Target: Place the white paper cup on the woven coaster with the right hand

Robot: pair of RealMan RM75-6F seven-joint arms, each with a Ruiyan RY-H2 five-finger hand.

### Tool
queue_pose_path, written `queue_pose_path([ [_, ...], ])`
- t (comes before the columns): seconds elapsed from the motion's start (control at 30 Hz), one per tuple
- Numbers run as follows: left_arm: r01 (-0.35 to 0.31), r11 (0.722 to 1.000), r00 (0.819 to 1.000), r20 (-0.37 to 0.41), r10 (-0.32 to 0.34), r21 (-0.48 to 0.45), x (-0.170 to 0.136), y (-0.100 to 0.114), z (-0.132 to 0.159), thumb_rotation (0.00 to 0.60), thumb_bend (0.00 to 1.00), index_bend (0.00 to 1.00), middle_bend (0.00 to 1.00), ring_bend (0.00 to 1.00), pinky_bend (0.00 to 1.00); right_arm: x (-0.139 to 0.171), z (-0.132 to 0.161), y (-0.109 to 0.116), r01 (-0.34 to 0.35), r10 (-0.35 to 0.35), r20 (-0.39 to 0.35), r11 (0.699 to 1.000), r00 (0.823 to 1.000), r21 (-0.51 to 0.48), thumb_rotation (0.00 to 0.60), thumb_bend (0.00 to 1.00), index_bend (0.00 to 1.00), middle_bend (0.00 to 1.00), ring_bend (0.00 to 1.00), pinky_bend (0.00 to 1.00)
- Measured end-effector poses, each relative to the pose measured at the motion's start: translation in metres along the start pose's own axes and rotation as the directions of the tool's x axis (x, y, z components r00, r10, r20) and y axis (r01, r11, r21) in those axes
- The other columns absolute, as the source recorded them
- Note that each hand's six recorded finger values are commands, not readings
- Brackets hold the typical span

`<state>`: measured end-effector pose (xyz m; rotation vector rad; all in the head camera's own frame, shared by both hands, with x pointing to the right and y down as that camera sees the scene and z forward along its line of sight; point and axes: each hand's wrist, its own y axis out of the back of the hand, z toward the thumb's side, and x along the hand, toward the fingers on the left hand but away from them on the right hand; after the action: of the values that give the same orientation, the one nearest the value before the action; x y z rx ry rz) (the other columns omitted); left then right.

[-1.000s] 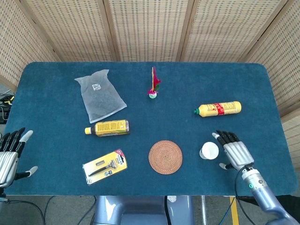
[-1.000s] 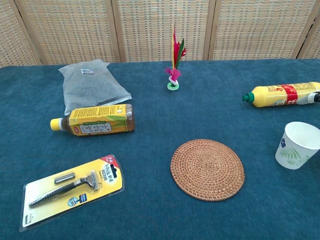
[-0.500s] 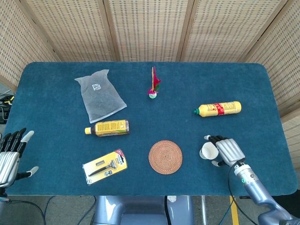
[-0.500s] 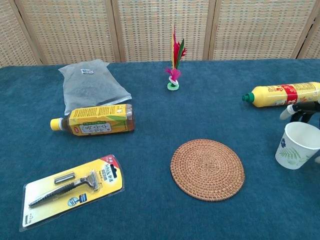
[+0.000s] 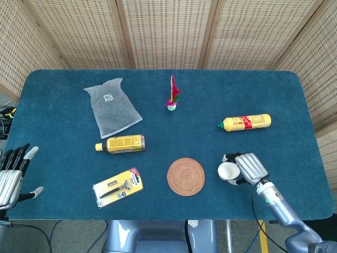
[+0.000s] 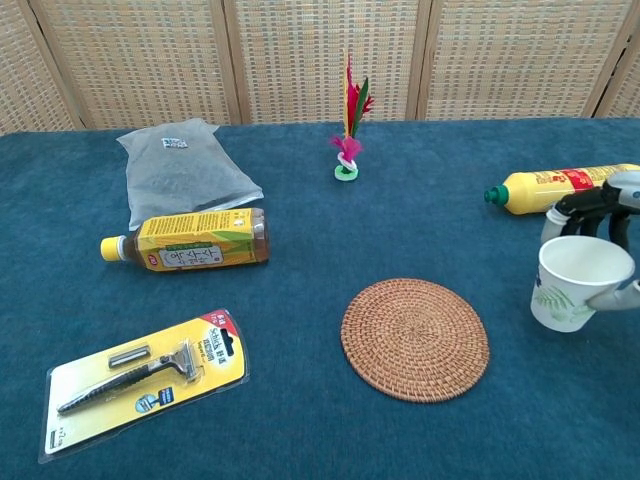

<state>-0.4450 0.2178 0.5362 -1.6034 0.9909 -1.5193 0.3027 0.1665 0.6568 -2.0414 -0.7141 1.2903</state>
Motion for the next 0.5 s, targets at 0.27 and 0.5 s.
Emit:
queue_pose_path([
  [0.27,0.002,1.000,1.000,-0.001,-0.002,-0.009,0.001,0.001,-0.002,0.600,0.00,0.00,0.00,0.00,0.00,-0.026,0.049,0.017,-0.031,0.024,-0.123,0.998,0.992,-0.056,0.600,0.15,0.37,0.44,0.41,0.51],
  [0.5,0.009,1.000,1.000,-0.009,-0.009,-0.019,0.003,0.001,-0.005,0.600,0.00,0.00,0.00,0.00,0.00,-0.058,0.100,0.006,-0.102,0.080,-0.223,0.991,0.972,-0.091,0.600,0.15,0.38,0.44,0.41,0.51],
])
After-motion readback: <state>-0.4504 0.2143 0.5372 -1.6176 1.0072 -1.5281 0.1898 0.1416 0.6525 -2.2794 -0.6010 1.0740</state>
